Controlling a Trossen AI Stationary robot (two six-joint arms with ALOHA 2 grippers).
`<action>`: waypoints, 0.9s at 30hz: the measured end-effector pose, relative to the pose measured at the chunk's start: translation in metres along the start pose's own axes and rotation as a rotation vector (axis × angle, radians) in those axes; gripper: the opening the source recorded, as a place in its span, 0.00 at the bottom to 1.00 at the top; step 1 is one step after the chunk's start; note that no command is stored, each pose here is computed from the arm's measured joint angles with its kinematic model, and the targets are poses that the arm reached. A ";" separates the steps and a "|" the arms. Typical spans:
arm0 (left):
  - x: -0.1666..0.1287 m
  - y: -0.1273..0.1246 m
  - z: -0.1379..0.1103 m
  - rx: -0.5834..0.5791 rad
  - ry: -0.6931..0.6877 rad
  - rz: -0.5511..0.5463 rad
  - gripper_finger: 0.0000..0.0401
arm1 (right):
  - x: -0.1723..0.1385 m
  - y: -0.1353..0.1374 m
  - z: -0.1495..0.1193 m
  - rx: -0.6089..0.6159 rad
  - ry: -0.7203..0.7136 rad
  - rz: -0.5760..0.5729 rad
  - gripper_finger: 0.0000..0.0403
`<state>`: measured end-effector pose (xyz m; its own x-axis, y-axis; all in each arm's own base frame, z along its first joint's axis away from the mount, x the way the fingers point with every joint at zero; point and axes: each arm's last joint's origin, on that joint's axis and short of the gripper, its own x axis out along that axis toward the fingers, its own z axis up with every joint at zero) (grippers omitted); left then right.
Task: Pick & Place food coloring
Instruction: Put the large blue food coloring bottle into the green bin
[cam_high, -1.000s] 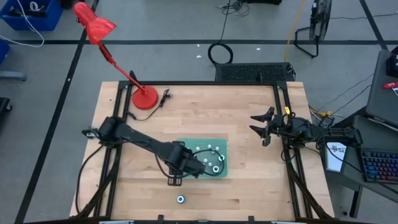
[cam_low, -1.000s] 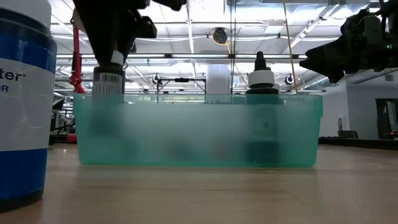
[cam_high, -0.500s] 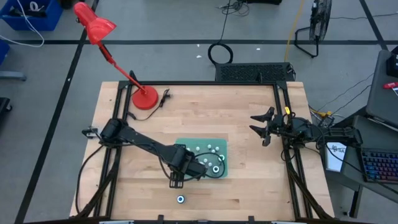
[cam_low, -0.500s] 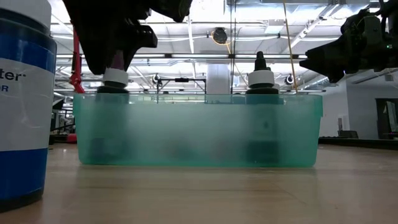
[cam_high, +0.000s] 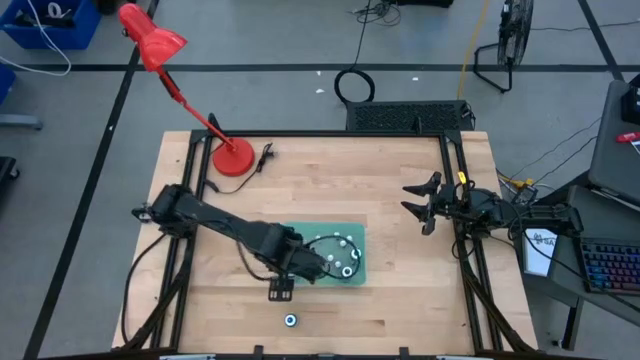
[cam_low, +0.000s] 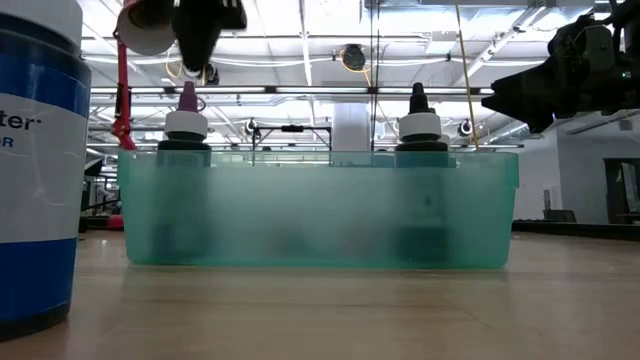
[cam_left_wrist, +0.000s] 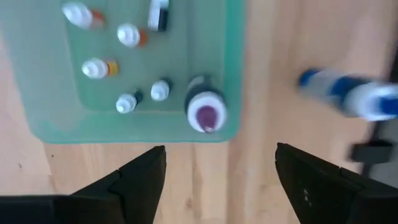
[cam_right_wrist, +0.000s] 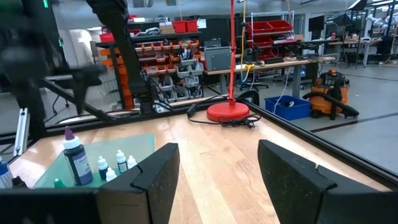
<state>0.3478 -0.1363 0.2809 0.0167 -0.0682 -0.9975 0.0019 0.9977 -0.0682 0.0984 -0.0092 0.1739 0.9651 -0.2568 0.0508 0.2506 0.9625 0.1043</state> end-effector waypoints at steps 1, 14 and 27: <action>-0.010 -0.001 -0.002 -0.006 -0.034 -0.014 0.75 | 0.000 0.000 0.000 0.000 0.000 0.000 0.52; -0.039 -0.092 -0.030 0.414 -0.368 -0.066 0.71 | 0.000 0.000 0.000 0.000 0.000 0.000 0.52; 0.028 -0.135 -0.026 0.455 -0.259 0.058 0.69 | 0.000 0.000 0.000 0.000 0.000 0.000 0.52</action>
<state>0.3218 -0.2724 0.2615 0.2764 -0.0681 -0.9586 0.4264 0.9026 0.0588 0.0984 -0.0092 0.1739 0.9652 -0.2565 0.0512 0.2502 0.9625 0.1043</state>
